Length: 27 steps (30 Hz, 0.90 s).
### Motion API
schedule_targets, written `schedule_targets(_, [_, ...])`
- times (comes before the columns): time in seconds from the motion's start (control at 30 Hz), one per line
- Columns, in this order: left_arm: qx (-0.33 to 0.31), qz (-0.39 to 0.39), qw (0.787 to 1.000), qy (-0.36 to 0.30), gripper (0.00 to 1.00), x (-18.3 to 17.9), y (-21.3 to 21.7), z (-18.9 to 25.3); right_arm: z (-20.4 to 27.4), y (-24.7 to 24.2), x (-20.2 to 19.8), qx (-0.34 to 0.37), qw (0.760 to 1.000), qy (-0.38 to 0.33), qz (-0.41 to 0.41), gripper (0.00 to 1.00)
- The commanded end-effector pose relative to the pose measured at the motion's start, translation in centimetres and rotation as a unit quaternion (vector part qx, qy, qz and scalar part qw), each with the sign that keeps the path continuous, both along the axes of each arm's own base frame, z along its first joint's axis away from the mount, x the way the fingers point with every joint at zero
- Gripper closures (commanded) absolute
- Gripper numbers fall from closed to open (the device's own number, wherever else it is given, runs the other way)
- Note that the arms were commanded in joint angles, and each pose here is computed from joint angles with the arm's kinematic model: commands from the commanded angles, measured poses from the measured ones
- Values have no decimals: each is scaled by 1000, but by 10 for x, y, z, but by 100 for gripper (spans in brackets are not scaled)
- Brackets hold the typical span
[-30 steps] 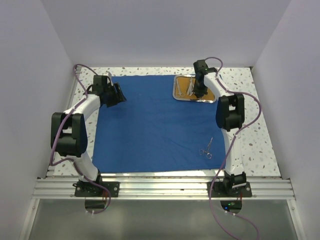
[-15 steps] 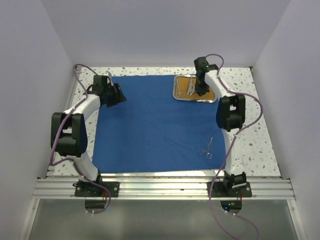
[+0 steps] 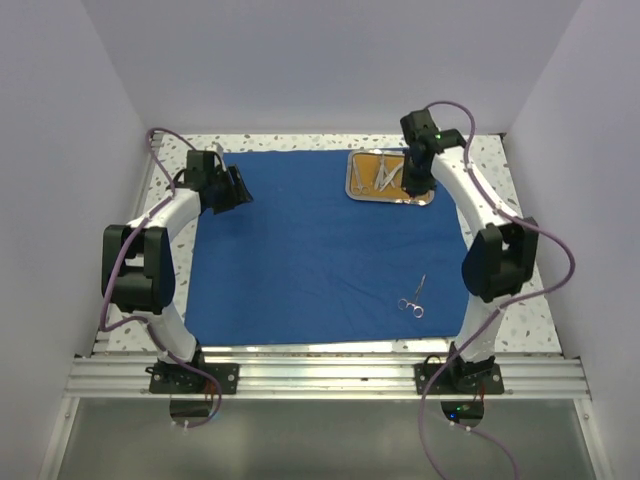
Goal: Open and lay out the surgical kit
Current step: Place the medical item in the surgical kit.
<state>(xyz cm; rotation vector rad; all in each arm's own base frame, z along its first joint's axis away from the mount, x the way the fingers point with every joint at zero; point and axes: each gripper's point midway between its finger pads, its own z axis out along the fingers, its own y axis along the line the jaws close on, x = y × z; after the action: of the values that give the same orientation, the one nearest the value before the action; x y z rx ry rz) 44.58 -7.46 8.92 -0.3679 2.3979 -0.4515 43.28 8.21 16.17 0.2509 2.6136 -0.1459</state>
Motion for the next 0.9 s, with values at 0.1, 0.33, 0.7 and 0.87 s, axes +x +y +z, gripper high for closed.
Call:
schedule_targets(0.1, [-17,-9,999,-32,36,21,-7,13,-11,19,-127,34,996,65,53,100])
schedule_targets(0.33, [-17,-19,999,-39,36,43,-23,19,-32,22,-221,81,990,101,61,100])
schedule_targets(0.7, [-14,-63,994,-85,36,64,-85,58,-76,21,-280,95,984,141,55,100])
schedule_targets(0.87, [-9,-65,994,-91,36,60,-88,63,-94,24,-278,95,983,150,53,100])
